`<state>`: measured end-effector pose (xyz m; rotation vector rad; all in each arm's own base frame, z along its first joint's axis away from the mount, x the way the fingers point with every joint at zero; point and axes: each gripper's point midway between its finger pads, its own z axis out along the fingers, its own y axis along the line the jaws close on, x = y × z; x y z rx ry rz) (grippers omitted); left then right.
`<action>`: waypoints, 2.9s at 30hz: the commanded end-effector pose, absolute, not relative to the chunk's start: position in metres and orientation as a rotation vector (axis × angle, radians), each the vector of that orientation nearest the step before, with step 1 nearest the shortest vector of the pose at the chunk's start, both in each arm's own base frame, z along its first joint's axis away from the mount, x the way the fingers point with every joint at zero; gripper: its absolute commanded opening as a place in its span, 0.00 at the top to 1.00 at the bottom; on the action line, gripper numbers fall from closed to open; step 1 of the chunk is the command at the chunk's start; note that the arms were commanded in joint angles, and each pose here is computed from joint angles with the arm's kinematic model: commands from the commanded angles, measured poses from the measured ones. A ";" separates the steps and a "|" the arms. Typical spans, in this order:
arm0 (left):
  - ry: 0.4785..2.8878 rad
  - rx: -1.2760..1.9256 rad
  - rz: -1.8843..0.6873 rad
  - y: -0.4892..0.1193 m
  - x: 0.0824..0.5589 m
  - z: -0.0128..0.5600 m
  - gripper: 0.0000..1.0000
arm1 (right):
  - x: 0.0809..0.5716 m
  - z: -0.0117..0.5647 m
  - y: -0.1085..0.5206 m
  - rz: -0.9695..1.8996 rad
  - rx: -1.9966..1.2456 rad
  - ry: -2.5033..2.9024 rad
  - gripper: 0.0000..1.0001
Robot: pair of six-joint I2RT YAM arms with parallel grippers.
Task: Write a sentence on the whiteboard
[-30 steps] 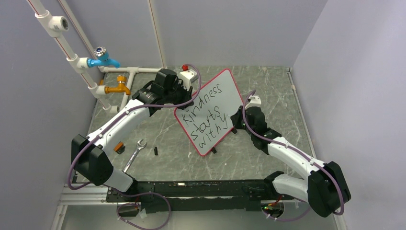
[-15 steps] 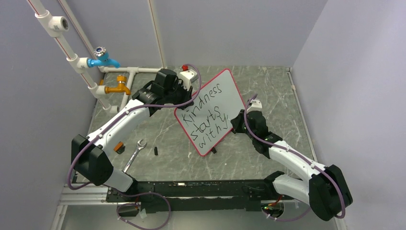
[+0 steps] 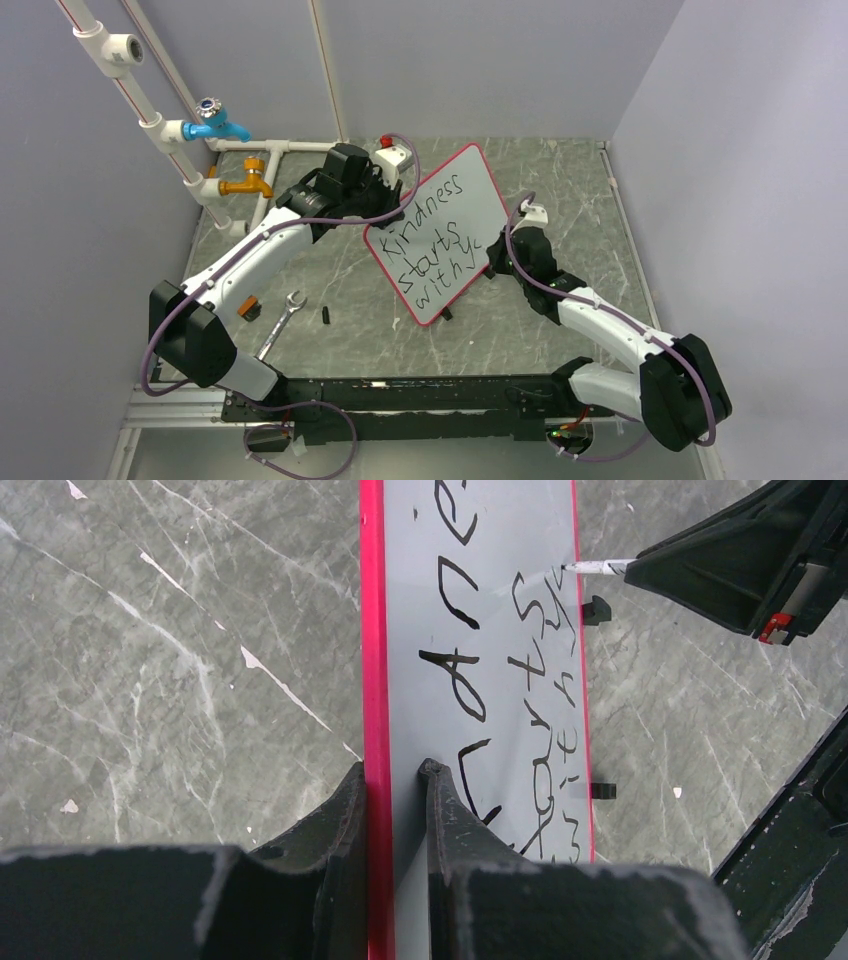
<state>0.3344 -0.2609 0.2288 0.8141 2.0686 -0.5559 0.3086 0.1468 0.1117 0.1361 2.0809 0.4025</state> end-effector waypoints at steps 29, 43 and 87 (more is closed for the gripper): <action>2.236 0.954 -0.285 -0.222 0.322 0.173 1.00 | 0.318 0.162 0.179 0.591 0.066 2.001 1.00; 2.235 0.954 -0.281 -0.222 0.322 0.174 1.00 | 0.315 0.189 0.142 0.421 0.124 1.937 1.00; 2.221 0.954 -0.288 -0.221 0.320 0.178 1.00 | 0.335 0.132 0.148 0.467 0.152 2.047 1.00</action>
